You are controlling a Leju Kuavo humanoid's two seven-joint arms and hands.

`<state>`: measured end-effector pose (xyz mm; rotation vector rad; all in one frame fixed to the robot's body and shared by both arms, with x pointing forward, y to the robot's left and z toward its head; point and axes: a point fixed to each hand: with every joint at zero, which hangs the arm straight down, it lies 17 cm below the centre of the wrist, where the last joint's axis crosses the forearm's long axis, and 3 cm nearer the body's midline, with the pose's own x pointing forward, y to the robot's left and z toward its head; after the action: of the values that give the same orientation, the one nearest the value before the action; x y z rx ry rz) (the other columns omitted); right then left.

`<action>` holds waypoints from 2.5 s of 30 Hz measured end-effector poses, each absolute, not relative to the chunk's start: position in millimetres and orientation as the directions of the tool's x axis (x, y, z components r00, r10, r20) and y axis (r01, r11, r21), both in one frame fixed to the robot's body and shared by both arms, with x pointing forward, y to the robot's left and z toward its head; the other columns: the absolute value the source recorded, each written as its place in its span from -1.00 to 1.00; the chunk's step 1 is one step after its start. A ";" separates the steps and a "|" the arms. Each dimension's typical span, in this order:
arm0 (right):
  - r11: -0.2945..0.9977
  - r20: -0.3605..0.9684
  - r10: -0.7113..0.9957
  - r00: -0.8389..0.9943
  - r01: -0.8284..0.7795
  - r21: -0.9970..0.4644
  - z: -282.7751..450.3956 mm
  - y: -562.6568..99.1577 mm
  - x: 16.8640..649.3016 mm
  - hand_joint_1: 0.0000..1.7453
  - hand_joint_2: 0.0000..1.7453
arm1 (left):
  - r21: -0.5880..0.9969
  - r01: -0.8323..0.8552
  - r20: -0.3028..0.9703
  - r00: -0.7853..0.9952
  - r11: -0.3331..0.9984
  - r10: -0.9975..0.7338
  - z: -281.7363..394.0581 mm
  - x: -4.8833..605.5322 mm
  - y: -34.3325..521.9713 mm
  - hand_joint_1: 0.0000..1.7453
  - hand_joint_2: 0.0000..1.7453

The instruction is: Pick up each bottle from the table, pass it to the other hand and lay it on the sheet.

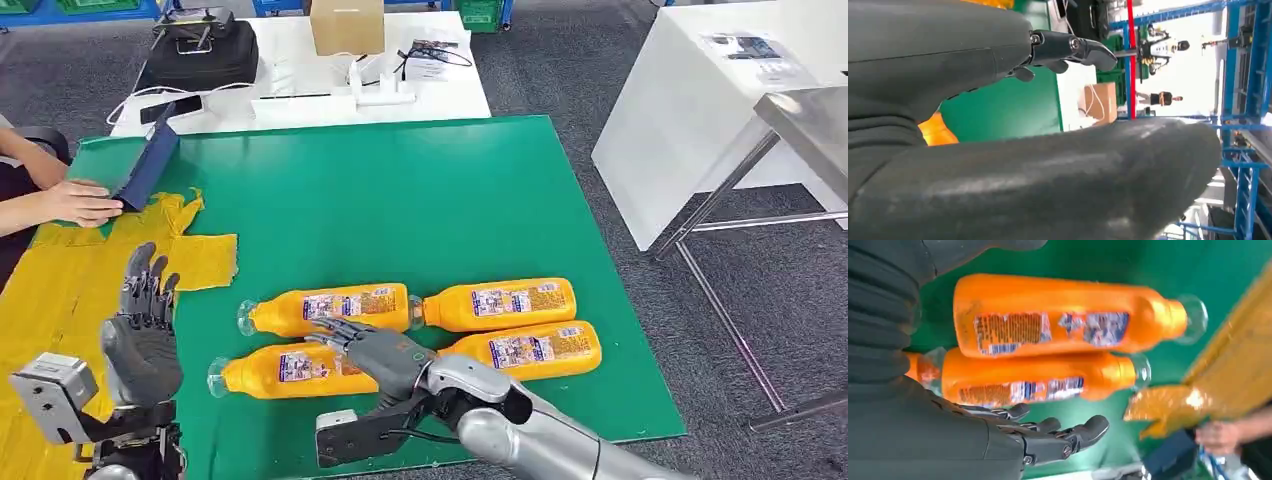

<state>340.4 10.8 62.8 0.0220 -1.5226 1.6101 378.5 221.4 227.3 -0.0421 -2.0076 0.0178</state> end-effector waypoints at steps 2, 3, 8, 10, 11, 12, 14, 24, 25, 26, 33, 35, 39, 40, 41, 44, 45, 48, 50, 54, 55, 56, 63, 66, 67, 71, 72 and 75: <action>0.129 0.549 0.581 -0.600 -0.599 -0.791 52.9 9.4 341.2 -1.00 1.00 | -0.030 0.033 0.904 -0.425 0.999 0.041 227.9 379.2 218.3 -1.00 -1.00; 0.119 0.543 0.586 -0.601 -0.599 -0.792 49.8 8.9 341.6 -1.00 1.00 | -0.029 0.036 0.904 -0.426 0.999 0.042 228.6 379.6 217.2 -1.00 -1.00; 0.063 0.500 0.622 -0.603 -0.597 -0.800 31.0 2.2 346.3 -1.00 1.00 | -0.025 0.042 0.903 -0.428 0.999 0.040 228.5 379.5 216.4 -1.00 -1.00; 0.045 0.485 0.632 -0.604 -0.596 -0.801 24.7 -0.1 347.6 -1.00 1.00 | -0.023 0.042 0.902 -0.429 0.999 0.039 228.6 379.3 216.5 -1.00 -1.00; 0.038 0.481 0.636 -0.603 -0.599 -0.800 21.4 -1.4 347.8 -1.00 1.00 | -0.023 0.042 0.902 -0.430 0.999 0.039 228.7 379.2 216.5 -1.00 -1.00; 0.030 0.477 0.640 -0.603 -0.600 -0.799 18.6 -2.2 347.4 -1.00 1.00 | -0.023 0.042 0.902 -0.431 0.999 0.039 228.7 379.0 216.5 -1.00 -1.00; 0.023 0.473 0.645 -0.601 -0.604 -0.797 14.5 -3.8 347.0 -1.00 1.00 | -0.023 0.042 0.902 -0.431 0.999 0.039 228.5 378.9 216.7 -1.00 -1.00; -0.064 0.422 0.661 -0.621 -0.606 -0.793 -4.9 -1.6 342.0 -1.00 1.00 | -0.027 0.047 0.902 -0.429 0.999 0.044 229.6 380.3 216.0 -1.00 -1.00; -0.078 0.416 0.662 -0.623 -0.610 -0.789 -8.4 -2.2 340.7 -1.00 1.00 | -0.028 0.048 0.902 -0.429 0.998 0.046 229.6 380.2 215.9 -1.00 -1.00; -0.110 0.402 0.662 -0.633 -0.613 -0.783 -14.8 -3.3 338.5 -1.00 1.00 | -0.032 0.050 0.902 -0.429 0.998 0.050 229.7 380.2 215.9 -1.00 -1.00; -0.217 0.336 0.657 -0.675 -0.596 -0.773 -30.9 -3.8 337.7 -1.00 1.00 | -0.038 0.054 0.903 -0.425 0.998 0.057 227.6 382.4 215.2 -1.00 -1.00; -0.266 0.297 0.650 -0.700 -0.576 -0.773 -34.8 -4.3 336.4 -1.00 1.00 | -0.039 0.056 0.902 -0.427 0.998 0.059 229.4 384.0 214.9 -1.00 -1.00; -0.371 0.196 0.627 -0.754 -0.510 -0.776 -42.4 -2.5 331.0 -1.00 1.00 | -0.043 0.051 0.903 -0.426 0.998 0.061 231.9 386.6 214.7 -1.00 -1.00; -0.395 0.173 0.623 -0.763 -0.497 -0.772 -43.7 -3.7 330.7 -0.80 1.00 | -0.043 0.050 0.903 -0.426 0.998 0.061 232.0 386.6 214.8 -1.00 -1.00; -0.412 0.157 0.619 -0.770 -0.488 -0.770 -43.4 -3.9 330.8 0.16 1.00 | -0.043 0.050 0.903 -0.426 0.998 0.060 232.1 386.6 215.1 -1.00 -1.00; -0.454 0.115 0.609 -0.784 -0.464 -0.761 -46.4 -7.4 329.4 0.68 1.00 | -0.043 0.050 0.903 -0.425 0.998 0.060 231.6 386.2 215.2 -1.00 -1.00; -0.465 0.101 0.606 -0.789 -0.455 -0.760 -47.2 -8.7 329.5 0.84 1.00 | -0.042 0.050 0.904 -0.424 0.998 0.060 231.3 386.1 215.3 -1.00 -1.00; -0.482 0.075 0.598 -0.798 -0.433 -0.761 -46.5 -10.9 332.5 1.00 1.00 | -0.043 0.046 0.903 -0.425 0.998 0.059 231.8 384.8 216.1 -1.00 -1.00; -0.485 0.065 0.594 -0.802 -0.422 -0.766 -43.1 -10.2 335.8 1.00 1.00 | -0.052 0.037 0.902 -0.427 0.998 0.063 232.9 384.8 218.8 -1.00 -1.00; -0.486 0.055 0.587 -0.807 -0.406 -0.774 -37.3 -8.2 340.2 1.00 1.00 | -0.059 0.020 0.899 -0.433 0.998 0.062 235.3 384.5 224.7 -1.00 -1.00; -0.486 0.053 0.587 -0.808 -0.404 -0.775 -35.9 -7.7 341.3 0.98 1.00 | -0.059 0.019 0.899 -0.433 0.998 0.062 235.7 384.4 225.1 -1.00 -1.00; -0.486 0.051 0.586 -0.809 -0.400 -0.777 -35.0 -7.4 342.1 1.00 1.00 | -0.059 0.019 0.899 -0.434 0.998 0.061 235.8 384.4 225.3 -1.00 -1.00; -0.487 -0.003 0.604 -0.797 -0.366 -0.793 -32.8 -10.7 349.2 -1.00 1.00 | -0.087 -0.055 0.887 -0.458 0.995 0.053 244.6 378.5 249.7 -1.00 -1.00; -0.479 -0.006 0.619 -0.785 -0.371 -0.795 -38.4 -18.4 348.8 -1.00 1.00 | -0.092 -0.075 0.885 -0.463 0.993 0.047 246.8 375.6 256.9 -1.00 -1.00; -0.476 -0.008 0.624 -0.781 -0.372 -0.797 -38.9 -20.1 349.7 -1.00 1.00 | -0.092 -0.079 0.884 -0.465 0.993 0.045 247.5 374.6 258.9 -1.00 -1.00; -0.485 -0.017 0.643 -0.766 -0.390 -0.783 -51.0 -32.6 347.0 -1.00 1.00 | -0.094 -0.085 0.881 -0.472 0.992 0.043 250.6 373.4 261.5 -1.00 -1.00; -0.484 -0.016 0.651 -0.759 -0.398 -0.779 -55.0 -36.7 345.7 -1.00 1.00 | -0.095 -0.087 0.881 -0.471 0.992 0.043 250.2 372.9 262.1 -1.00 -1.00; -0.451 -0.002 0.689 -0.725 -0.426 -0.784 -62.1 -42.9 344.6 -1.00 1.00 | -0.104 -0.096 0.880 -0.473 0.990 0.046 251.4 370.0 265.1 -1.00 -1.00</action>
<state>344.6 -42.9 -62.1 -0.4237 -1.0554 2.1834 370.0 265.1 251.4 0.0346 -2.0564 0.1665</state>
